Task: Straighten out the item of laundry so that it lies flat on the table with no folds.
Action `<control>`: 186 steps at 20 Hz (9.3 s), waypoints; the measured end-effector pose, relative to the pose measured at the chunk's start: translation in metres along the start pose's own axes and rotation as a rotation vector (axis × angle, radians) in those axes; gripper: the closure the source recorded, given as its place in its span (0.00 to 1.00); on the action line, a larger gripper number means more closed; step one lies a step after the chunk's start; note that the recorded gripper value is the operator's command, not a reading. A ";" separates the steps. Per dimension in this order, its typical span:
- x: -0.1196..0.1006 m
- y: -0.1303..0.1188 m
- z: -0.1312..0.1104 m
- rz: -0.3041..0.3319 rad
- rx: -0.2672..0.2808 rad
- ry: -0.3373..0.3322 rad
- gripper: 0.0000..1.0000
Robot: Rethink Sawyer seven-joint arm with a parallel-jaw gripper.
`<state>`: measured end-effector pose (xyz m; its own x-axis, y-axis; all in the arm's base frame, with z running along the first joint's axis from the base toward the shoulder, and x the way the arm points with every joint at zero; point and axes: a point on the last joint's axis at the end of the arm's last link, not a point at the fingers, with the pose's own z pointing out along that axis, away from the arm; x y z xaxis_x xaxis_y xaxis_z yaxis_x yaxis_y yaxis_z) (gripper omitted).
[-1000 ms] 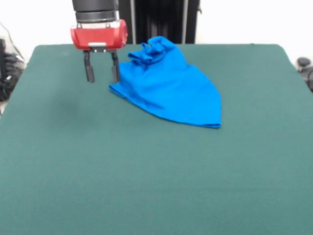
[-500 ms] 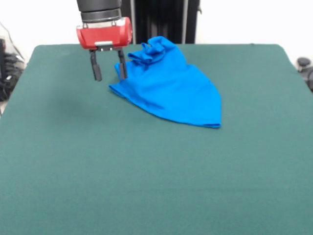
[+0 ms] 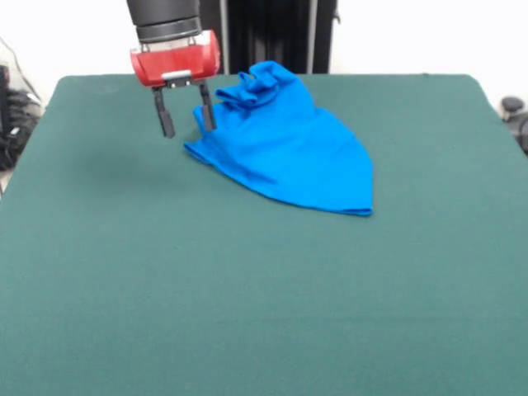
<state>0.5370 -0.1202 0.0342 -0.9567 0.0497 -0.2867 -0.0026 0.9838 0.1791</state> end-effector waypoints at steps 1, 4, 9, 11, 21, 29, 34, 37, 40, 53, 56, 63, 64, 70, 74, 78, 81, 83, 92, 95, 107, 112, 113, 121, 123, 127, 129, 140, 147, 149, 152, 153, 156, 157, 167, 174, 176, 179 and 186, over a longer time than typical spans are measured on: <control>0.004 -0.002 0.000 -0.013 -0.006 0.005 0.00; 0.016 -0.005 0.001 -0.070 -0.023 0.024 0.00; 0.030 -0.003 0.002 -0.195 -0.044 0.054 0.00; 0.032 -0.001 0.003 -0.229 -0.051 0.056 0.00; 0.044 0.009 0.012 -0.404 -0.090 0.066 0.00; 0.064 0.025 0.034 -0.467 -0.151 0.074 0.00; 0.074 0.032 0.047 -0.475 -0.178 0.076 0.00; 0.078 0.035 0.054 -0.474 -0.192 0.075 0.00; 0.080 0.037 0.059 -0.475 -0.201 0.074 0.00; 0.082 0.037 0.064 -0.459 -0.215 0.068 0.00; 0.082 0.033 0.066 -0.447 -0.216 0.062 0.00; 0.083 0.026 0.069 -0.418 -0.225 0.043 1.00; 0.083 0.026 0.069 -0.416 -0.226 0.041 1.00; 0.083 0.025 0.070 -0.406 -0.232 0.035 1.00; 0.083 0.025 0.070 -0.406 -0.232 0.035 1.00; 0.081 0.027 0.069 -0.429 -0.220 0.042 1.00; 0.078 0.029 0.068 -0.456 -0.206 0.043 1.00; 0.076 0.030 0.067 -0.476 -0.194 0.042 1.00; 0.055 0.015 0.049 -0.535 -0.114 0.027 1.00; 0.047 0.006 0.042 -0.547 -0.083 0.020 1.00; 0.023 -0.012 0.015 -0.554 -0.006 0.005 1.00; 0.017 -0.013 0.010 -0.545 0.001 0.000 1.00; 0.016 -0.012 0.010 -0.542 -0.001 0.000 1.00; 0.010 -0.014 0.003 -0.544 0.015 0.008 1.00; 0.006 -0.016 -0.001 -0.548 0.026 0.006 1.00; -0.005 -0.018 -0.012 -0.552 0.050 0.007 1.00; -0.014 -0.019 -0.020 -0.561 0.063 0.009 1.00; -0.068 -0.032 -0.028 -0.715 0.053 0.075 1.00; -0.110 -0.041 -0.019 -0.859 0.035 0.032 1.00; -0.118 -0.041 -0.017 -0.877 0.030 0.016 1.00; -0.135 -0.044 -0.010 -0.893 0.015 -0.018 1.00; -0.139 -0.044 -0.008 -0.896 0.010 -0.027 1.00; -0.152 -0.046 0.001 -0.897 -0.007 -0.055 1.00; -0.155 -0.047 0.003 -0.897 -0.011 -0.063 1.00; -0.194 -0.050 0.021 -0.928 -0.058 -0.117 1.00; -0.223 -0.061 0.029 -0.969 -0.104 -0.132 1.00; -0.233 -0.067 0.033 -0.988 -0.115 -0.137 1.00; -0.240 -0.073 0.038 -1.006 -0.120 -0.150 1.00; -0.242 -0.079 0.045 -1.007 -0.135 -0.170 1.00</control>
<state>0.7821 -0.2018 0.0474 -0.4389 -0.7530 -0.4902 -0.8232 0.5556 -0.1164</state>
